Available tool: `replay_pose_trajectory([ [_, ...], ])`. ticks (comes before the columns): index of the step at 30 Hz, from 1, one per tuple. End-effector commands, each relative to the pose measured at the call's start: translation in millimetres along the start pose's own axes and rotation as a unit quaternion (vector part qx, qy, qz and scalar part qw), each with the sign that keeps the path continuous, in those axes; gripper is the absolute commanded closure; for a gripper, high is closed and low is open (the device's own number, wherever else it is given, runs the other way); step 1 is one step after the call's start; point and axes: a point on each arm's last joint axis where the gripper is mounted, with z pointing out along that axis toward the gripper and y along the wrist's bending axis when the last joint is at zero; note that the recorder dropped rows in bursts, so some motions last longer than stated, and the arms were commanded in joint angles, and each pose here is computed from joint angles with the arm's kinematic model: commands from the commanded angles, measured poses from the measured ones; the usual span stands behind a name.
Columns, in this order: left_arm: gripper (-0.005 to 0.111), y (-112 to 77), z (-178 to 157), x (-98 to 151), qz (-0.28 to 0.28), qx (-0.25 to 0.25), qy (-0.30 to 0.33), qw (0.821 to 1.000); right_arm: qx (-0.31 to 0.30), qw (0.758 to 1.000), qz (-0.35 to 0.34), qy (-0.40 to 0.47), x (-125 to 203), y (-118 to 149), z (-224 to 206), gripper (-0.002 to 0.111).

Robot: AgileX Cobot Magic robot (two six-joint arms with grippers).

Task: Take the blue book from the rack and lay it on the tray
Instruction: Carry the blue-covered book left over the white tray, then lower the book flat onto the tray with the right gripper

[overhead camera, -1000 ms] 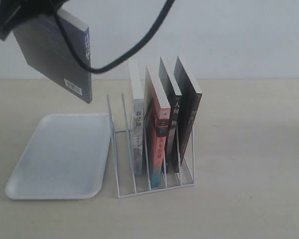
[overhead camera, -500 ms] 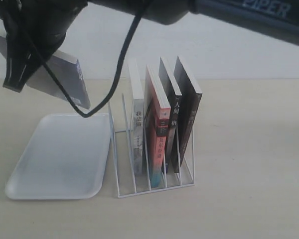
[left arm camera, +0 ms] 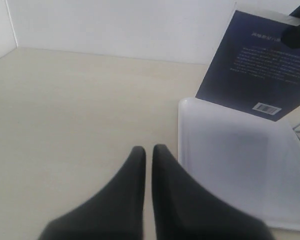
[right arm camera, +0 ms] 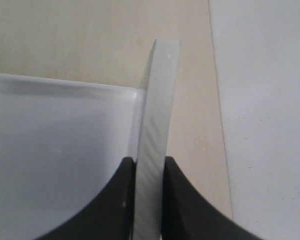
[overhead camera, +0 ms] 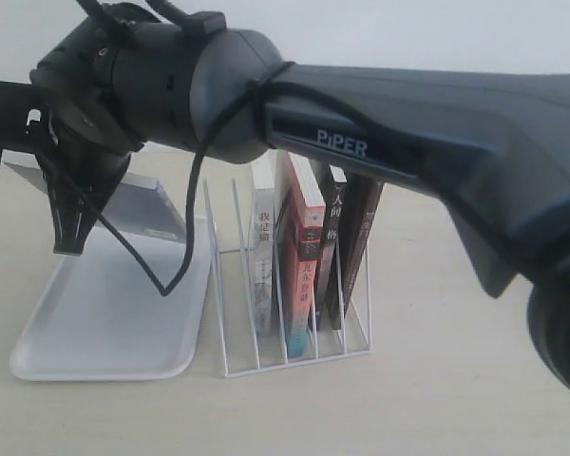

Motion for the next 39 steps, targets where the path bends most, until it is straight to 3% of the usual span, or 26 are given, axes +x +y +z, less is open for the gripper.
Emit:
replay_pose_trajectory([
  [1, 0.103, -0.2, 0.3, 0.9, -0.003, 0.003, 0.0, 1.0, 0.018, 1.0, -0.018, -0.012, -1.7, -3.0, 2.4, 0.108],
  [13, 0.103, -0.2, 0.3, 0.9, -0.003, 0.003, 0.0, 1.0, 0.013, 0.999, -0.033, 0.001, 4.1, 6.4, 19.5, 0.108],
  [30, 0.103, -0.2, 0.3, 0.9, -0.003, 0.003, 0.0, 1.0, -0.033, 0.999, 0.015, 0.012, 6.0, 14.9, 19.3, 0.108],
  [32, 0.103, -0.2, 0.3, 0.9, -0.003, 0.003, 0.0, 1.0, -0.035, 0.999, 0.015, 0.015, 6.6, 15.3, 19.2, 0.101],
  [35, 0.103, -0.2, 0.3, 0.9, -0.003, 0.003, 0.0, 1.0, -0.043, 0.999, 0.025, 0.015, 6.4, 16.8, 19.1, 0.08],
  [39, 0.103, -0.2, 0.3, 0.9, -0.003, 0.003, 0.0, 1.0, -0.055, 0.998, 0.039, 0.015, 6.2, 18.8, 18.9, 0.078],
])
